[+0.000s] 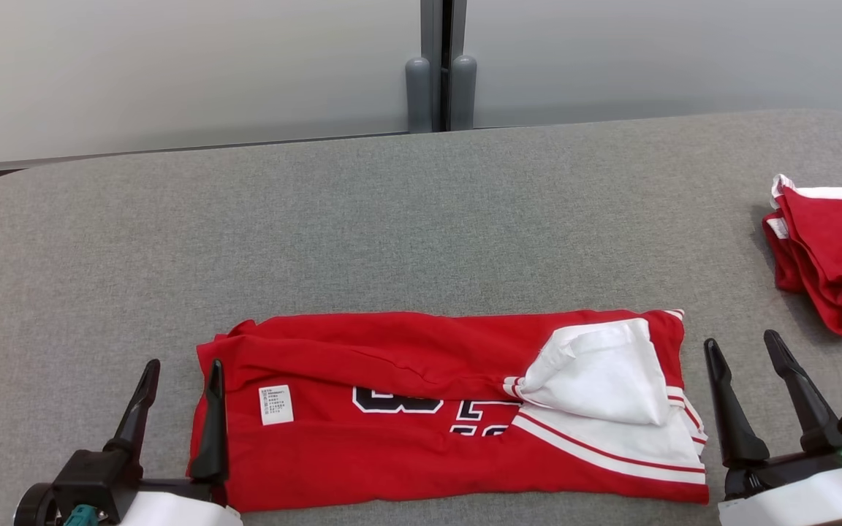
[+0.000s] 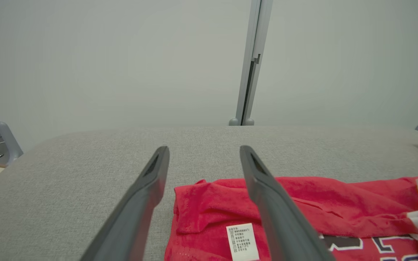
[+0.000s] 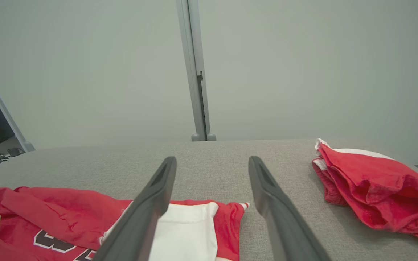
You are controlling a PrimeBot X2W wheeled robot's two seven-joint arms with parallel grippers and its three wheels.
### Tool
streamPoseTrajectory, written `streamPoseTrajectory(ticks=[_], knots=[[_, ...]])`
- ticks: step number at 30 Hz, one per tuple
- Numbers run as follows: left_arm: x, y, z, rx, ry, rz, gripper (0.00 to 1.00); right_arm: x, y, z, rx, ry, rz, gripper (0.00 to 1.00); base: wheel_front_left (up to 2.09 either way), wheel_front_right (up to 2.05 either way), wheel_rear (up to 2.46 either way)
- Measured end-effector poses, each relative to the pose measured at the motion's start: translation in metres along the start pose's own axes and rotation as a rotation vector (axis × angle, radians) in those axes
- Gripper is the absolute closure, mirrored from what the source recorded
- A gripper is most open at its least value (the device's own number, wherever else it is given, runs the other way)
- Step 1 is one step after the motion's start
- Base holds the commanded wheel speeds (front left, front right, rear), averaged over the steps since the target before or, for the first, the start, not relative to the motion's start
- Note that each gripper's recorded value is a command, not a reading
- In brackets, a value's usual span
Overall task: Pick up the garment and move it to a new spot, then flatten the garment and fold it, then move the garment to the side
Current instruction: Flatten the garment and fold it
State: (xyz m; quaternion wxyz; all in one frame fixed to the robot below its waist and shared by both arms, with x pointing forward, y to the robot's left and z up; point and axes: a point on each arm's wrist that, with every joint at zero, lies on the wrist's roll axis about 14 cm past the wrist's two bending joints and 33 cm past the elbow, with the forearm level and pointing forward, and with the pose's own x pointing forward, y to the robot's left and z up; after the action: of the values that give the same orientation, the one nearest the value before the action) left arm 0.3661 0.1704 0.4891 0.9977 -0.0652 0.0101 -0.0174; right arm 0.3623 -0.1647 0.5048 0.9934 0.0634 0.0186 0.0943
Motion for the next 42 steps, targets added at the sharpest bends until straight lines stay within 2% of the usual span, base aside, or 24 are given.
streamPoseTrajectory(ticks=[11,17,24,31,35,36,37,38,42], knots=[[0.0,0.003,-0.006,0.002,0.017,0.011,0.0,0.001,0.0,-0.003,0.01,0.012,-0.004,0.0,0.0,0.0,0.0],[0.004,0.002,-0.006,-0.011,0.017,0.008,0.0,0.003,-0.005,-0.018,0.011,0.066,-0.014,0.0,0.0,0.0,0.0],[0.024,-0.003,-0.004,-0.025,0.001,-0.006,0.0,0.012,-0.011,-0.08,0.032,0.253,-0.017,0.0,0.0,0.0,0.0],[0.032,0.0,-0.018,-0.044,0.036,0.007,0.0,0.015,-0.009,-0.142,0.11,0.426,-0.032,0.0,0.0,0.0,0.0],[0.034,0.002,-0.021,-0.046,0.041,0.012,0.0,0.017,-0.002,-0.158,0.143,0.47,-0.022,0.0,0.0,0.0,0.0],[0.034,0.003,-0.021,-0.045,0.041,0.015,0.0,0.017,0.0,-0.16,0.15,0.478,-0.016,0.45,0.0,0.0,0.0],[0.035,0.004,-0.021,-0.046,0.041,0.016,0.0,0.017,0.003,-0.162,0.155,0.485,-0.009,0.8,0.0,0.0,0.0],[0.035,0.004,-0.021,-0.046,0.04,0.018,0.0,0.018,0.004,-0.162,0.164,0.486,-0.004,1.0,0.0,0.0,0.0],[0.039,0.005,-0.019,-0.041,0.03,0.014,0.0,0.02,0.012,-0.161,0.176,0.478,0.023,1.0,0.0,0.0,0.0]])
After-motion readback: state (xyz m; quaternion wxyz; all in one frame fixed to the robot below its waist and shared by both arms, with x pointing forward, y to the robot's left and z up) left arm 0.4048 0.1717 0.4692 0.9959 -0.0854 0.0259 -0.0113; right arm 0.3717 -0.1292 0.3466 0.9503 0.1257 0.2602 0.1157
